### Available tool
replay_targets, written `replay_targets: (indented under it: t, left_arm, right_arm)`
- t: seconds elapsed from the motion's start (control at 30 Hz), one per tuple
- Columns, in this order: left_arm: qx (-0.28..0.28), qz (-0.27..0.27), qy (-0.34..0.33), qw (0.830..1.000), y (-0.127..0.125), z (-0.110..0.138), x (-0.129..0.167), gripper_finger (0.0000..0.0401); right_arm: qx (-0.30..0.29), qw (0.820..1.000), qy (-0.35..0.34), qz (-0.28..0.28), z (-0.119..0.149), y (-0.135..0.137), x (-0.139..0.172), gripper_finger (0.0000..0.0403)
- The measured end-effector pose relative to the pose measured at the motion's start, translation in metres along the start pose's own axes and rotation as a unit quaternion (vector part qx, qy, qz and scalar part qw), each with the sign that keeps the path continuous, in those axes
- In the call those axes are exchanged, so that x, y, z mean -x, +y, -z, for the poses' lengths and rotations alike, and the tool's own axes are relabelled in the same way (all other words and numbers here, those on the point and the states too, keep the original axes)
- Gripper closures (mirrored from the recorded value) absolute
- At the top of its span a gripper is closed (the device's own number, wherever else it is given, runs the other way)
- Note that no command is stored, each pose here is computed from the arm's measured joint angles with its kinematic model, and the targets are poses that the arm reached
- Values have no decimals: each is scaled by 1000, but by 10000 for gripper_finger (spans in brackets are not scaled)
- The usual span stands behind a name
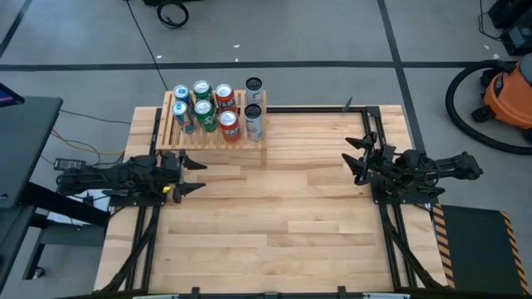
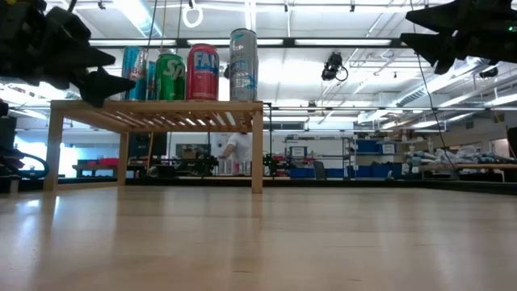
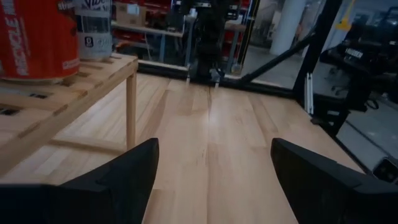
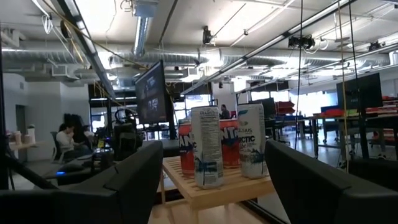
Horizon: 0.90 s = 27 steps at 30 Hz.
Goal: Place canned beverage on shelf
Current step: Return to Home Position
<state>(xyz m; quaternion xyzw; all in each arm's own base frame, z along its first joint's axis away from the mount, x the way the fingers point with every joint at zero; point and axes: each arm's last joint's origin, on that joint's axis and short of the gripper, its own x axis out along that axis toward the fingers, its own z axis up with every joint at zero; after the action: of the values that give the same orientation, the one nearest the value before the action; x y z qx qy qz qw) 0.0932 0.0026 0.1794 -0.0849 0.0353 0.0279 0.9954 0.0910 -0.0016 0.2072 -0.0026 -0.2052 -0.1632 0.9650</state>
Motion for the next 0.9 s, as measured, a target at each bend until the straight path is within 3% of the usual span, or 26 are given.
replay_targets:
  t: [0.9]
  left_arm:
    - [2, 10, -50, 999, 1, 10, -7, 83]
  right_arm:
    - [10, 1000, 21, 2, 5, 1, -2, 112]
